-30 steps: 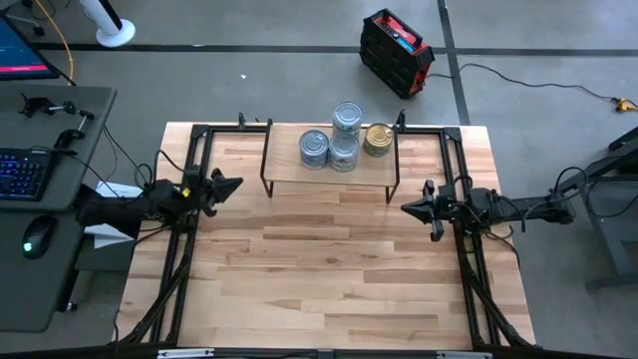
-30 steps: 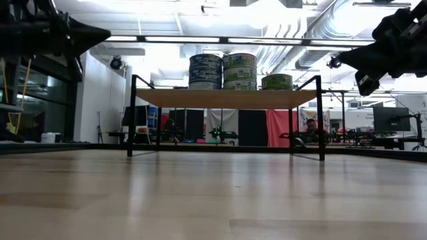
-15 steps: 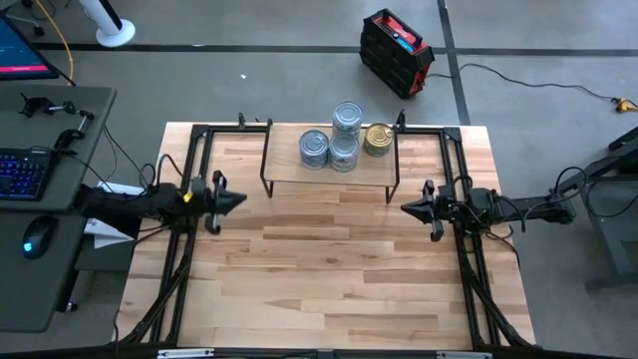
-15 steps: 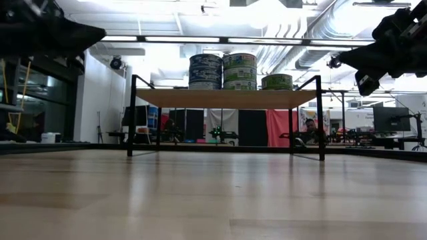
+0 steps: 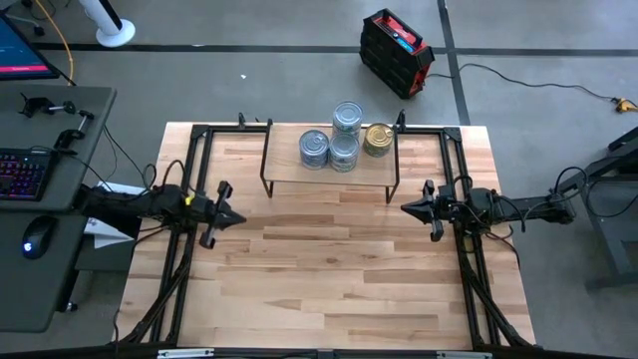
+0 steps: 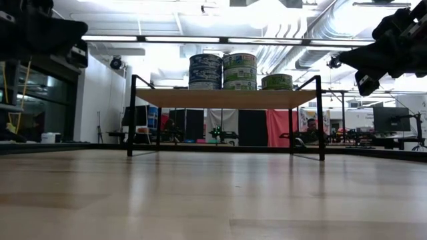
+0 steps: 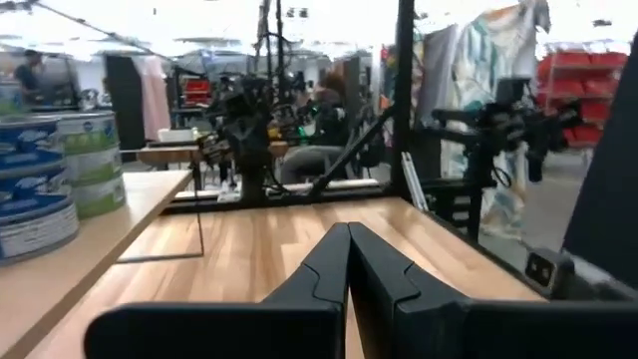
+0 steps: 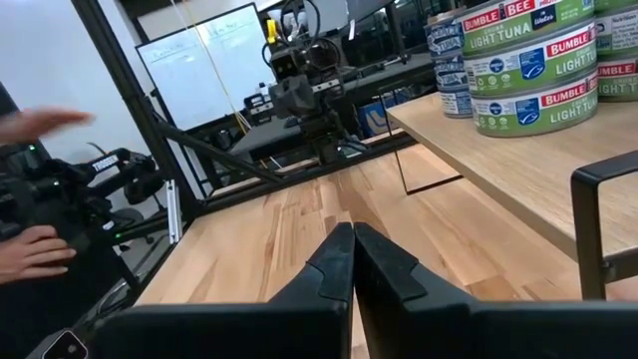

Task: Stack canned seafood by type on shelf
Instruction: Return to Home Position

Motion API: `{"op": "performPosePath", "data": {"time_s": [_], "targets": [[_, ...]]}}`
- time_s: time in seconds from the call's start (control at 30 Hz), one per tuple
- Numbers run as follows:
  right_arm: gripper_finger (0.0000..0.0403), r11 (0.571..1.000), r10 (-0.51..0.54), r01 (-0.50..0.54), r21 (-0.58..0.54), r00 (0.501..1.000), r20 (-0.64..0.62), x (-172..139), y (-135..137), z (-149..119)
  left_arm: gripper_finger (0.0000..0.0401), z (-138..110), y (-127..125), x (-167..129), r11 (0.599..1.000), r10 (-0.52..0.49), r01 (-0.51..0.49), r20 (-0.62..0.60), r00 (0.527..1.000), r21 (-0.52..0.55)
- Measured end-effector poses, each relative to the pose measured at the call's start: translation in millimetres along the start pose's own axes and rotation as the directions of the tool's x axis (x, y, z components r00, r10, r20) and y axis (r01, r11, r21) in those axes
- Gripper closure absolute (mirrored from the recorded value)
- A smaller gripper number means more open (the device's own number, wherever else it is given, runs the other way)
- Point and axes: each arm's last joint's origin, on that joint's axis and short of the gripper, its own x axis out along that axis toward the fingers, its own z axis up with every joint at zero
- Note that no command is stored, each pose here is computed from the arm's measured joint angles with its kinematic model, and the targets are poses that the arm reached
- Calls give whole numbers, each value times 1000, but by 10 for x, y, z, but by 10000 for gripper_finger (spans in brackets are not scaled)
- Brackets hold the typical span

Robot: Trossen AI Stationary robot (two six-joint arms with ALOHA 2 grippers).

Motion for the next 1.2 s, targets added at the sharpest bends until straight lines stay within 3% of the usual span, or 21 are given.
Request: {"op": "performPosePath", "data": {"time_s": [0.17,0.3,0.37,0.5,0.73,1.2], "targets": [[402,1000,0,0,0,1000,0,0,0,0,400,-1,-3,0,1000,-11,11,-1,1000,-3],[402,1000,0,0,0,1000,0,0,0,0,400,-11,30,-2,989,103,-104,-12,995,-108],[402,1000,0,0,0,1000,0,0,0,0,400,-15,43,-4,984,149,-150,-17,989,-92],[402,1000,0,0,0,1000,0,0,0,0,400,-15,44,-4,988,152,-152,-17,988,21],[402,1000,0,0,0,1000,0,0,0,0,400,27,45,-10,983,152,-148,28,988,-111],[402,1000,0,0,0,1000,0,0,0,0,400,58,44,-10,988,148,-145,59,987,-57]]}}
